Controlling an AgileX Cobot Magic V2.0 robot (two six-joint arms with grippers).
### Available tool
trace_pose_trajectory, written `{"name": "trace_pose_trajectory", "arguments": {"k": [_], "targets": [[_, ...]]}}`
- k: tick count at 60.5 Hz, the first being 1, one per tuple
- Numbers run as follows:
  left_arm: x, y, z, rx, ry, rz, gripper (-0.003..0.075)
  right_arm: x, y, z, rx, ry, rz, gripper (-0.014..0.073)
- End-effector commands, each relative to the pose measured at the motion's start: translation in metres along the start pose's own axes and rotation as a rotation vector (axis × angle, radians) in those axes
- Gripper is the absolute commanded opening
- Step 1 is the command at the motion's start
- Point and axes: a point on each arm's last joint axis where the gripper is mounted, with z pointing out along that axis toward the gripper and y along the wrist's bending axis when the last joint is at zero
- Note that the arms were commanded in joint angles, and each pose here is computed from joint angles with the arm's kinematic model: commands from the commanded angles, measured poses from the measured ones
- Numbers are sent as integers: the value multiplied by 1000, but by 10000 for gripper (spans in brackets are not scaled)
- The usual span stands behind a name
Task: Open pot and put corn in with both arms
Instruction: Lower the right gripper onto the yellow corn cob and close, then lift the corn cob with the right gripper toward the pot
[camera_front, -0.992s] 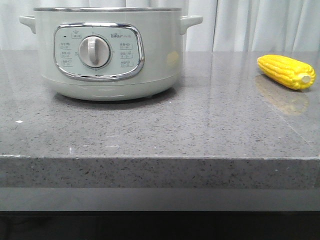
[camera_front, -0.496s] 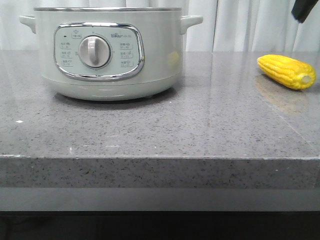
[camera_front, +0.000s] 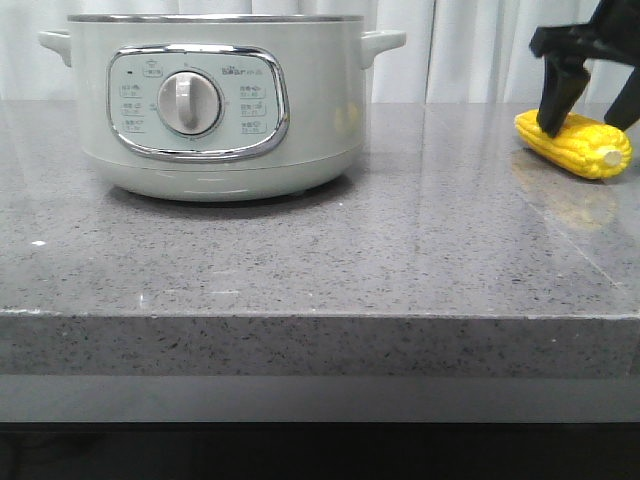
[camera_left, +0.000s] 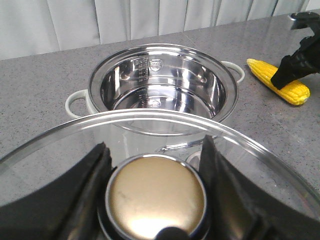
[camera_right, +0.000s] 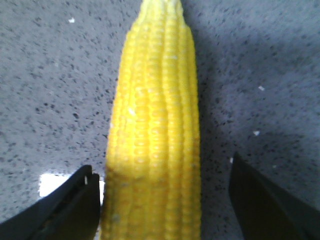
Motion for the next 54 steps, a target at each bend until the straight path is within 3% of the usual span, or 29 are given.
{"name": "trace_pose_trajectory", "arguments": {"k": [1, 6, 19, 36, 54], "targets": [[-23, -1, -11, 11, -188, -12, 153, -13, 5, -21, -13, -93, -3, 552], [-23, -1, -11, 11, -188, -12, 153, -11, 7, -15, -16, -73, -7, 531], [-23, -1, -10, 11, -186, -12, 153, -12, 7, -18, -16, -76, -9, 306], [-23, -1, -10, 11, -186, -12, 153, -12, 16, -46, -28, -106, -26, 304], [-23, -1, -10, 11, -186, -12, 153, -11, 57, -138, -81, -327, -118, 304]]}}
